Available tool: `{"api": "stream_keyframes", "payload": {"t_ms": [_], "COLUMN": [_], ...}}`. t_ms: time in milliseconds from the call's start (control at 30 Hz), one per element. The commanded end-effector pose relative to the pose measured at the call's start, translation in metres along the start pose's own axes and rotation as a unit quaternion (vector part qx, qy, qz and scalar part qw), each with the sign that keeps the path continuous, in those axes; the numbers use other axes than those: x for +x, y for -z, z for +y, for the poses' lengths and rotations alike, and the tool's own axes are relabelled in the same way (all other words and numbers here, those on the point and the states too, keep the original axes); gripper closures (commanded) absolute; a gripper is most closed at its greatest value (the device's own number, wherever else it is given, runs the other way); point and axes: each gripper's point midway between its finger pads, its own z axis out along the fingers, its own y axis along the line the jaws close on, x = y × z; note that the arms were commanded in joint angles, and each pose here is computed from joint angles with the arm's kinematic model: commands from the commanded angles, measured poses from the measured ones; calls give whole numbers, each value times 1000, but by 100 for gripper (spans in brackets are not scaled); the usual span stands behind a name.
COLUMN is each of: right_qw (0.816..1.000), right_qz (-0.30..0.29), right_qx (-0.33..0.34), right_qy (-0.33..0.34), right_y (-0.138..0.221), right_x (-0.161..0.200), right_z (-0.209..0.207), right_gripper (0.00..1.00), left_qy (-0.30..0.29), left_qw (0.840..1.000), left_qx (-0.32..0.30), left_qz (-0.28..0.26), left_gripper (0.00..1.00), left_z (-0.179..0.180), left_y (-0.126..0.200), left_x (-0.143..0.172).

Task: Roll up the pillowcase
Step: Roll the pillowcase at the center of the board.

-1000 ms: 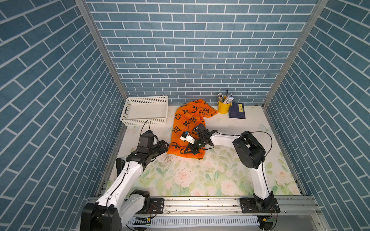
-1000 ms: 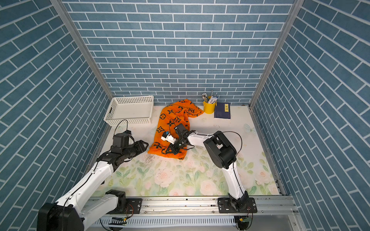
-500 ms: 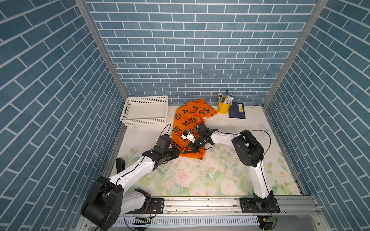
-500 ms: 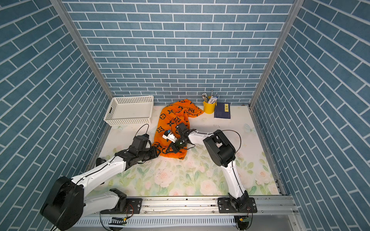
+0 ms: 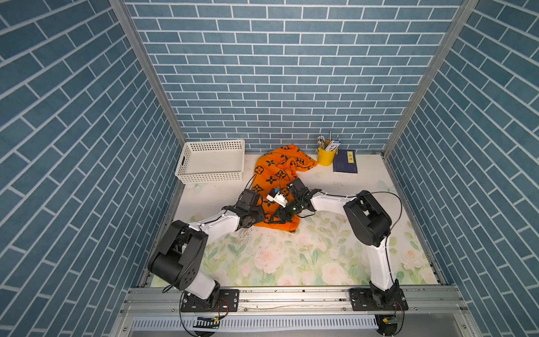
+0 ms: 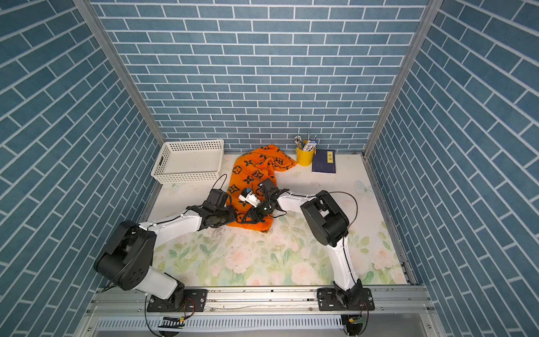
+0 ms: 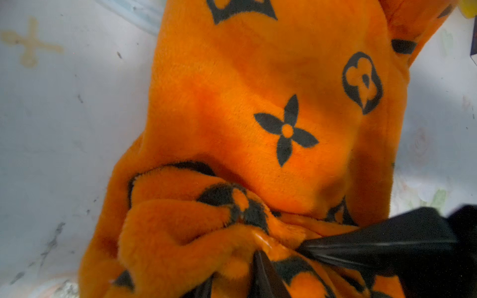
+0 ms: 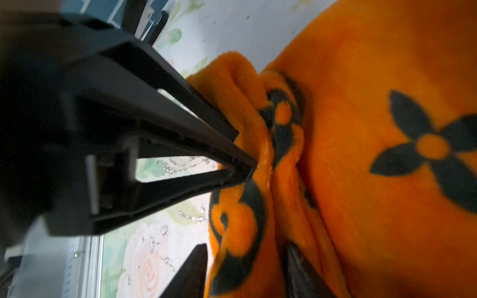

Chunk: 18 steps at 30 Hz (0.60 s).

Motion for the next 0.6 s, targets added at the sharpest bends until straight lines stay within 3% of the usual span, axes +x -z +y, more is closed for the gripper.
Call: {"api": "stream_keyframes", "payload": {"t_ms": [0, 200, 433, 567], "right_qw": [992, 981, 973, 966], "right_qz": [-31, 17, 46, 50], "right_qx": [104, 164, 215, 249], "right_qy": [59, 102, 73, 55], "right_y": [37, 50, 48, 51], "right_x": [-17, 22, 41, 43], "right_z": [-10, 2, -25, -52], "right_gripper": [46, 45, 74, 78], "left_qy": [18, 29, 30, 27], "left_qw": [999, 999, 999, 999], "left_qx": [-31, -38, -37, -38], "left_qz": [1, 6, 9, 10], "left_gripper": [68, 68, 68, 68], "left_z": [15, 18, 19, 20], "left_y": [-6, -10, -11, -11], "left_x": [-3, -5, -4, -4]}}
